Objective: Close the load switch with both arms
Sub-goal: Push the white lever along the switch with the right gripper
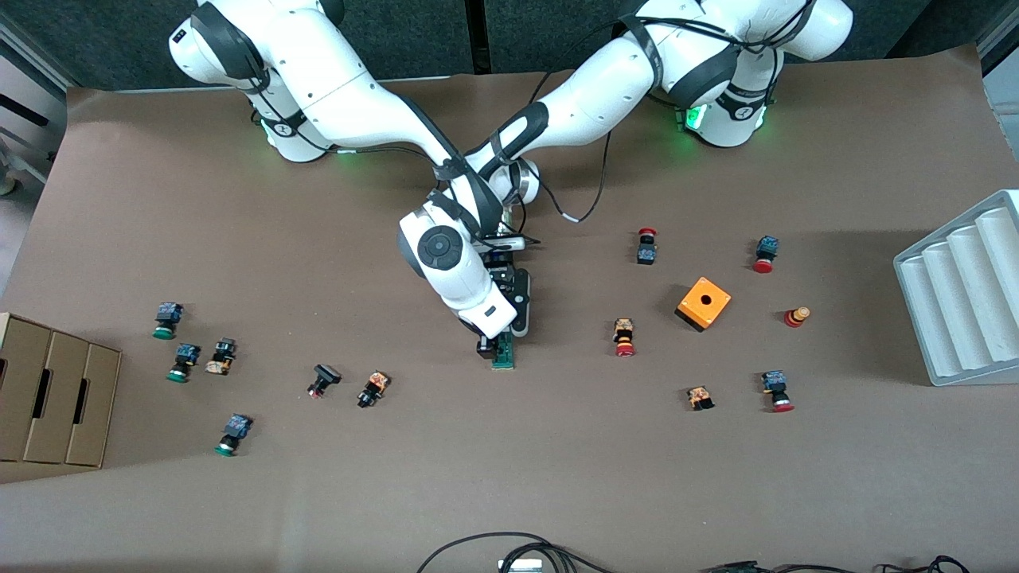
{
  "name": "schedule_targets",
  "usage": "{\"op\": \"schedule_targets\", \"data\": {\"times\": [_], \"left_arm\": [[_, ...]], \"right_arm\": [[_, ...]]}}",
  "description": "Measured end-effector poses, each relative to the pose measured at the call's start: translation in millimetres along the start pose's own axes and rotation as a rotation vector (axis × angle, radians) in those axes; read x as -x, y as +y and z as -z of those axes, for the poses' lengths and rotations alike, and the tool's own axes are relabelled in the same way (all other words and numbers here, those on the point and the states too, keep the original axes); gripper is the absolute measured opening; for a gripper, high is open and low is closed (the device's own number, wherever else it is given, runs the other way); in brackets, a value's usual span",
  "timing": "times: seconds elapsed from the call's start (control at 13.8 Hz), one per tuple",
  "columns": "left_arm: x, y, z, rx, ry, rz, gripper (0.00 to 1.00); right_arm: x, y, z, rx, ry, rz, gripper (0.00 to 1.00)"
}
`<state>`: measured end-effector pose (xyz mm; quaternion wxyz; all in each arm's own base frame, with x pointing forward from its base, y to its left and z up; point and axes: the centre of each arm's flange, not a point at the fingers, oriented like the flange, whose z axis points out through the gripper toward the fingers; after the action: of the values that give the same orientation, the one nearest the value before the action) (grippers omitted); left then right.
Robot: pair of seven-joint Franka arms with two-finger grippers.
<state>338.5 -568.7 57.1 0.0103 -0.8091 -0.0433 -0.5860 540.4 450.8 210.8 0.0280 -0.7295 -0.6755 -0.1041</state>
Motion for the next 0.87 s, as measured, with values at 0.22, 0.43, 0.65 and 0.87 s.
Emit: {"op": "schedule_targets", "data": {"times": [0.22,0.43,0.65,0.87], "left_arm": [[0.0,0.0,0.0,0.000,0.000,0.000,0.50],[0.0,0.0,0.0,0.000,0.000,0.000,0.50],[0.0,0.0,-0.1,0.000,0.000,0.000,0.50],[0.0,0.0,-0.1,0.000,0.000,0.000,0.50]], "right_arm": [[-0.4,-0.2,0.4,0.000,0.001,0.001,0.72],[-0.8,-0.3,1.1,0.000,0.001,0.001,0.70],[-1.5,0.3,3.5,0.002,0.004,0.001,0.69],[-2.1,3.1,9.8,0.010,0.009,-0.001,0.68]]}}
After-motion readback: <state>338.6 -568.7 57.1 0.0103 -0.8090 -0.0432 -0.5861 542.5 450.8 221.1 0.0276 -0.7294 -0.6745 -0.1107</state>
